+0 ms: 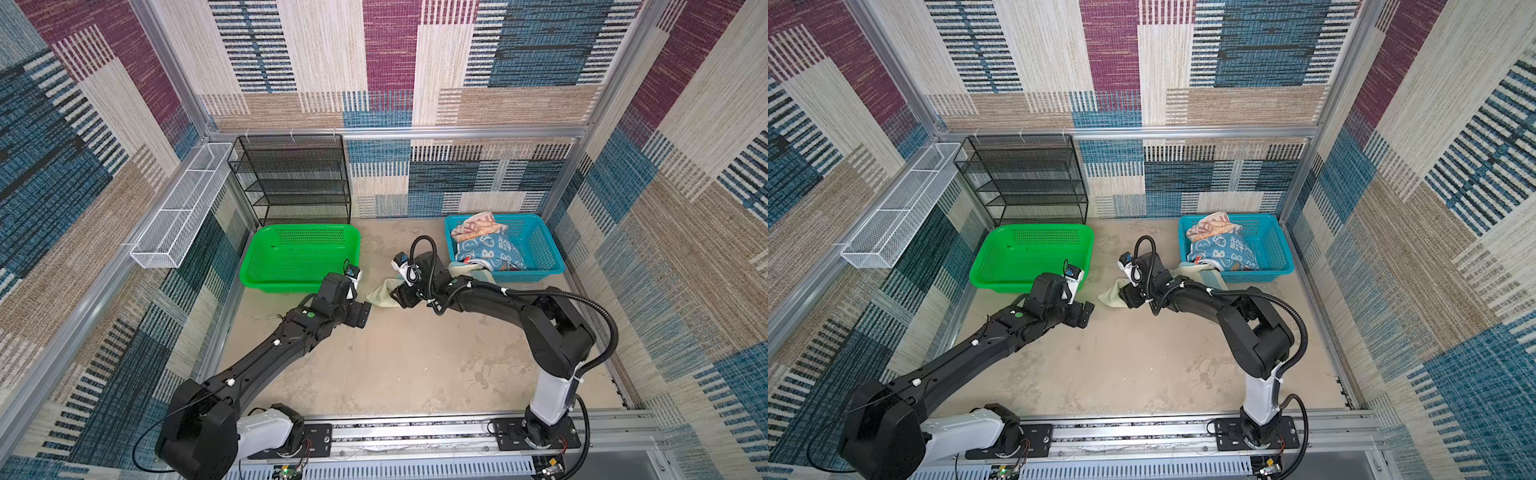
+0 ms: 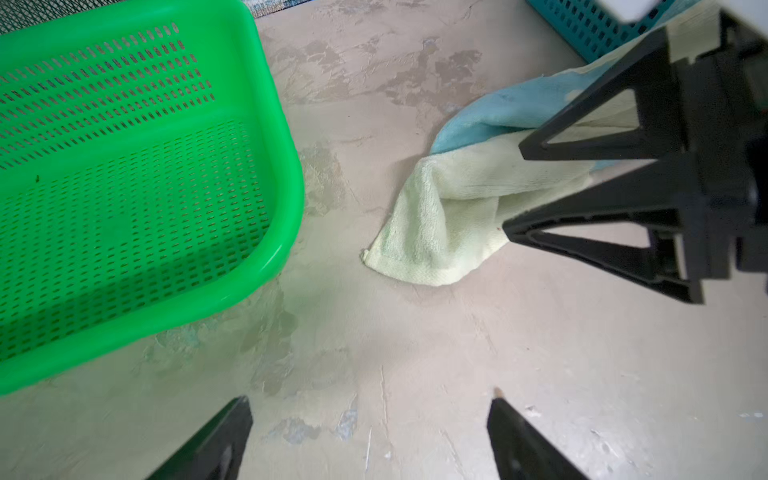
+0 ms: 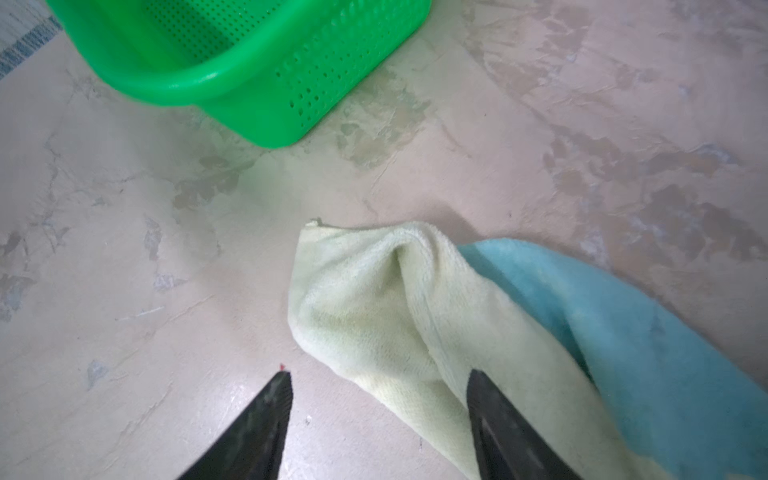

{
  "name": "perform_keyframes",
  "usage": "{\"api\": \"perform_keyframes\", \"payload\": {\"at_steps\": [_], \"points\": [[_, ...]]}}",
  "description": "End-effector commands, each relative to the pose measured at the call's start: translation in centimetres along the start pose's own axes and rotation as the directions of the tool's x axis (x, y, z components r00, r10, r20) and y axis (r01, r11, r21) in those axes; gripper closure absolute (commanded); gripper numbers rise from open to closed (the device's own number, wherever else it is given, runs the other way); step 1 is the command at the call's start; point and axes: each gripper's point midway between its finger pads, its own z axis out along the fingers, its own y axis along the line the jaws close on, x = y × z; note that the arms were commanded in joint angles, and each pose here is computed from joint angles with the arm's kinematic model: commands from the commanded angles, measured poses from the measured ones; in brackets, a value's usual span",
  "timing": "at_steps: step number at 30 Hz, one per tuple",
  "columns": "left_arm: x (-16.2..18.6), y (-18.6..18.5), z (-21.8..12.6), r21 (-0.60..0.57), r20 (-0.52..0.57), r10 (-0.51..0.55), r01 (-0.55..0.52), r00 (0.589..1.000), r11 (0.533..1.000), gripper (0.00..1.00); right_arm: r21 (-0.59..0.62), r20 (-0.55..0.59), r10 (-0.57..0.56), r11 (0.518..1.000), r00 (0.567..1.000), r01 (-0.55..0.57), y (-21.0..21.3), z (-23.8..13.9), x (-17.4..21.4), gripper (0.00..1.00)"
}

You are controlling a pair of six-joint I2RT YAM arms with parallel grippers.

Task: Fold and stack the towels
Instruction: 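Pull the pale yellow towel out onto the table toward the left gripper, then bring the left gripper to the towel corner held by the right gripper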

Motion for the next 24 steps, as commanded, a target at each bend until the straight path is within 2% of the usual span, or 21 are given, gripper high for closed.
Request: {"api": "perform_keyframes", "payload": {"at_steps": [1, 5, 12, 14, 18, 24], "points": [[-0.2, 0.0, -0.2, 0.001, 0.034, -0.002, 0.002, 0.999, 1.0, 0.07, -0.02, 0.028, -0.091, 0.996, 0.995, 0.092, 1.6, 1.0, 0.0, 0.3], [-0.7, 0.1, -1.0, 0.006, 0.09, -0.011, 0.011, 0.996, 1.0, 0.07, 0.038, 0.001, -0.139, 0.99, 0.99, 0.139, 2.3, 3.2, 0.9, 0.28], [-1.4, 0.3, -2.8, 0.007, 0.186, -0.022, 0.021, 0.982, 1.0, 0.07, 0.125, -0.032, -0.117, 0.985, 0.993, 0.121, 1.2, 6.1, 1.4, 0.3], [-1.6, 0.4, -3.0, 0.007, 0.201, -0.022, 0.021, 0.979, 1.0, 0.07, 0.142, -0.04, -0.116, 0.983, 0.993, 0.12, 0.9, 6.3, 1.7, 0.38], [-1.7, 0.5, -3.1, 0.002, 0.209, -0.02, 0.02, 0.978, 1.0, 0.07, 0.149, -0.05, -0.123, 0.98, 0.991, 0.129, 0.7, 6.5, 2.1, 0.63], [-1.5, 0.2, -2.7, 0.013, 0.194, -0.018, 0.016, 0.981, 1.0, 0.07, 0.134, -0.081, -0.128, 0.981, 0.989, 0.138, 0.9, 7.0, 3.1, 0.89]]}}
